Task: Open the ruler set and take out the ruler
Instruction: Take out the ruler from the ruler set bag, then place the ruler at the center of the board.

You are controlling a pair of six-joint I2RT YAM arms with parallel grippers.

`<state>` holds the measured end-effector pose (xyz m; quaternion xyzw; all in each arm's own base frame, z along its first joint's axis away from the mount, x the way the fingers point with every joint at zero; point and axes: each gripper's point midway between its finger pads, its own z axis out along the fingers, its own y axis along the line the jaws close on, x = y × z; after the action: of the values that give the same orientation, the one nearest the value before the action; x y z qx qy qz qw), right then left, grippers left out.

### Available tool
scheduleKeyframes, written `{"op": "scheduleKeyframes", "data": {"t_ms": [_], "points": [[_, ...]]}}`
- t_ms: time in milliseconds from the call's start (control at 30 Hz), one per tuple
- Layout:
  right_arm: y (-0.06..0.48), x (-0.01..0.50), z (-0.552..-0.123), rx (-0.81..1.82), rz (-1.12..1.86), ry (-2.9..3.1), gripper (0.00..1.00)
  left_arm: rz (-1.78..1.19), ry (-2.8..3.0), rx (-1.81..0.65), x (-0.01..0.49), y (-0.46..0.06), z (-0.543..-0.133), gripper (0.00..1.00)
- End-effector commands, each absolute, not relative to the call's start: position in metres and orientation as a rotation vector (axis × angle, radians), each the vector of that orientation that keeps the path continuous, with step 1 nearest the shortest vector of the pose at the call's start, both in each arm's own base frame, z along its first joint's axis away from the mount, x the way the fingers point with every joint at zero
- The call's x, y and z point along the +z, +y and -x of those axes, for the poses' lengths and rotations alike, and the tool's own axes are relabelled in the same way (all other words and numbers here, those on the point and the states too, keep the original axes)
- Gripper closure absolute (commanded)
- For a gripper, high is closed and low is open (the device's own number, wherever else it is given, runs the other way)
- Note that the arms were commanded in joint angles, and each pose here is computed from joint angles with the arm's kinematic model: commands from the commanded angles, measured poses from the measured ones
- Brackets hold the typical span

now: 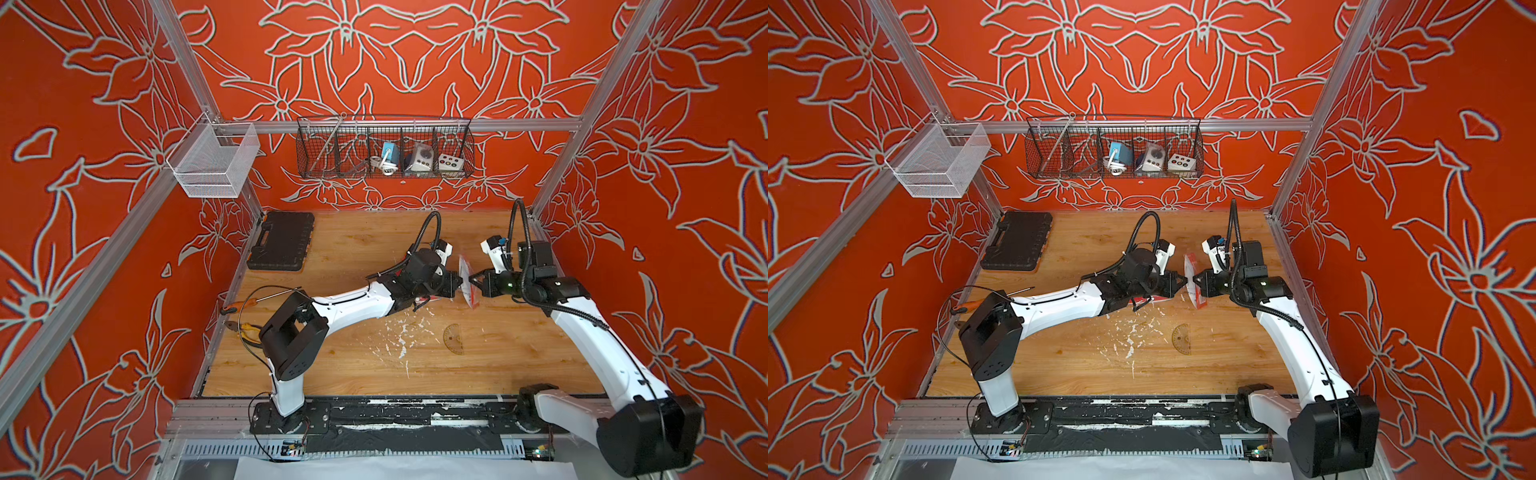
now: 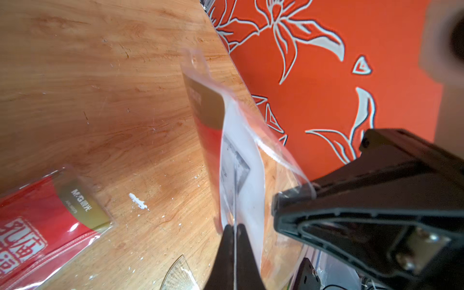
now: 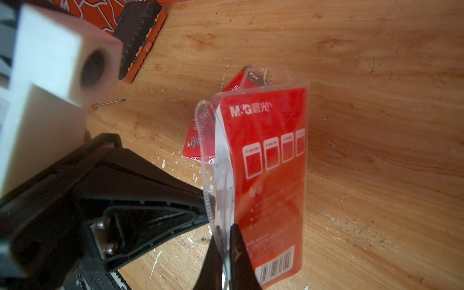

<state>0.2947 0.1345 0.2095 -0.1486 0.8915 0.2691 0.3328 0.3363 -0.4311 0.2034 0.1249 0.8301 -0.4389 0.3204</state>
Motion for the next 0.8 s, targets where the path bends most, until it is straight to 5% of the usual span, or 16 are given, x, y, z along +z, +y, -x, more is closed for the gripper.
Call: {"op": "scheduleKeyframes", "data": {"t_ms": [0, 567, 767], "points": [[0.129, 0.205, -0.296, 0.654, 0.399, 2.337, 1.00, -0.360, 2.139, -1.204, 0.238, -0.423, -0.332, 1.00], [0.123, 0.203, -0.304, 0.600, 0.381, 2.344, 1.00, -0.477, 2.066, -1.246, 0.284, -0.348, -0.306, 1.00], [0.122, 0.206, -0.302, 0.586, 0.383, 2.345, 1.00, -0.606, 2.120, -1.324, 0.257, -0.343, -0.283, 1.00]]}}
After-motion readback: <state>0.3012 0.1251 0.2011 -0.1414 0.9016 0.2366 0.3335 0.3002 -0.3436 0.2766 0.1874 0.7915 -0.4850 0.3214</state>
